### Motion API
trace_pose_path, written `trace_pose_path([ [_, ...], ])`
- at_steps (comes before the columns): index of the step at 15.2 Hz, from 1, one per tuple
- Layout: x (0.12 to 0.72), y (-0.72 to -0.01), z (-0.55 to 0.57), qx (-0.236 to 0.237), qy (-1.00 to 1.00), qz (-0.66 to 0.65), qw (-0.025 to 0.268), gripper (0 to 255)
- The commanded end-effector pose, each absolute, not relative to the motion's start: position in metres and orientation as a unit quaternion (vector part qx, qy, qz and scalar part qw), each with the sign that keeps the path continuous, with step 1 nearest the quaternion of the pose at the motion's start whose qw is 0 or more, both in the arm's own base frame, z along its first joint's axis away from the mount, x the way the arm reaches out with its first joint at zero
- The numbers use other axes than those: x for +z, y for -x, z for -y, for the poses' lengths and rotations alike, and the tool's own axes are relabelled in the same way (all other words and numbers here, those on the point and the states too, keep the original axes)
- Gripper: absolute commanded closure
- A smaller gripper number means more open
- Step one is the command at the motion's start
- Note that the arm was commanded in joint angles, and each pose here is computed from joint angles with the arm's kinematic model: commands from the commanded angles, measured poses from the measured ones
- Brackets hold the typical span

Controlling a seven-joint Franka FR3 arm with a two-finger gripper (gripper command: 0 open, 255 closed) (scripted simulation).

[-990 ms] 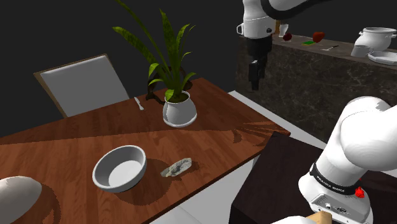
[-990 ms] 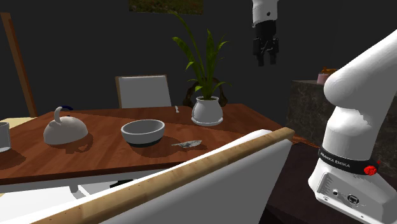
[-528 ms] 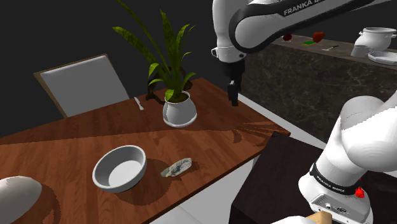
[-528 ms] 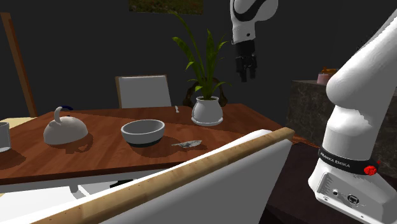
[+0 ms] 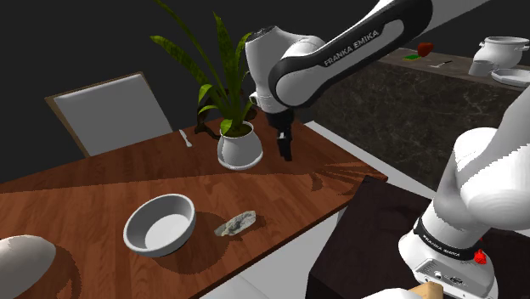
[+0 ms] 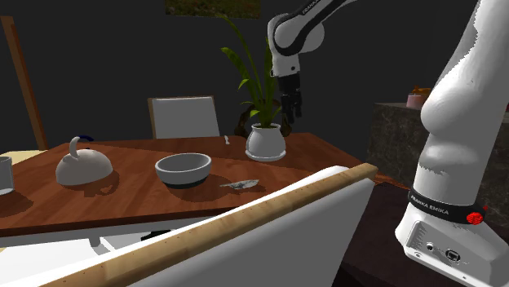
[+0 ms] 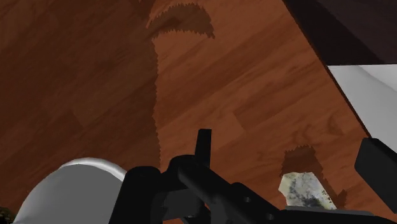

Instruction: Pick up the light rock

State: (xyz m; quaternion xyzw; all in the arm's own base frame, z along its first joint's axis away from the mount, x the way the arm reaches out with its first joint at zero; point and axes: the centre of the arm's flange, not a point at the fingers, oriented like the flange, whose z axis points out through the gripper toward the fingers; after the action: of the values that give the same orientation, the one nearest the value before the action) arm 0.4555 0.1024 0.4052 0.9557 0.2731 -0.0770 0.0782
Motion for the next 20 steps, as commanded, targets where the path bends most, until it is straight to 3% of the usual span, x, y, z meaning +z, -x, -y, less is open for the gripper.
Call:
trace_pose_path([
  [1,0.383,-0.467,-0.119,-0.078,-0.947,-0.299,0.083,0],
  [20,0.197,-0.531,-0.286,-0.089,-0.836,-0.528,0.123,0],
])
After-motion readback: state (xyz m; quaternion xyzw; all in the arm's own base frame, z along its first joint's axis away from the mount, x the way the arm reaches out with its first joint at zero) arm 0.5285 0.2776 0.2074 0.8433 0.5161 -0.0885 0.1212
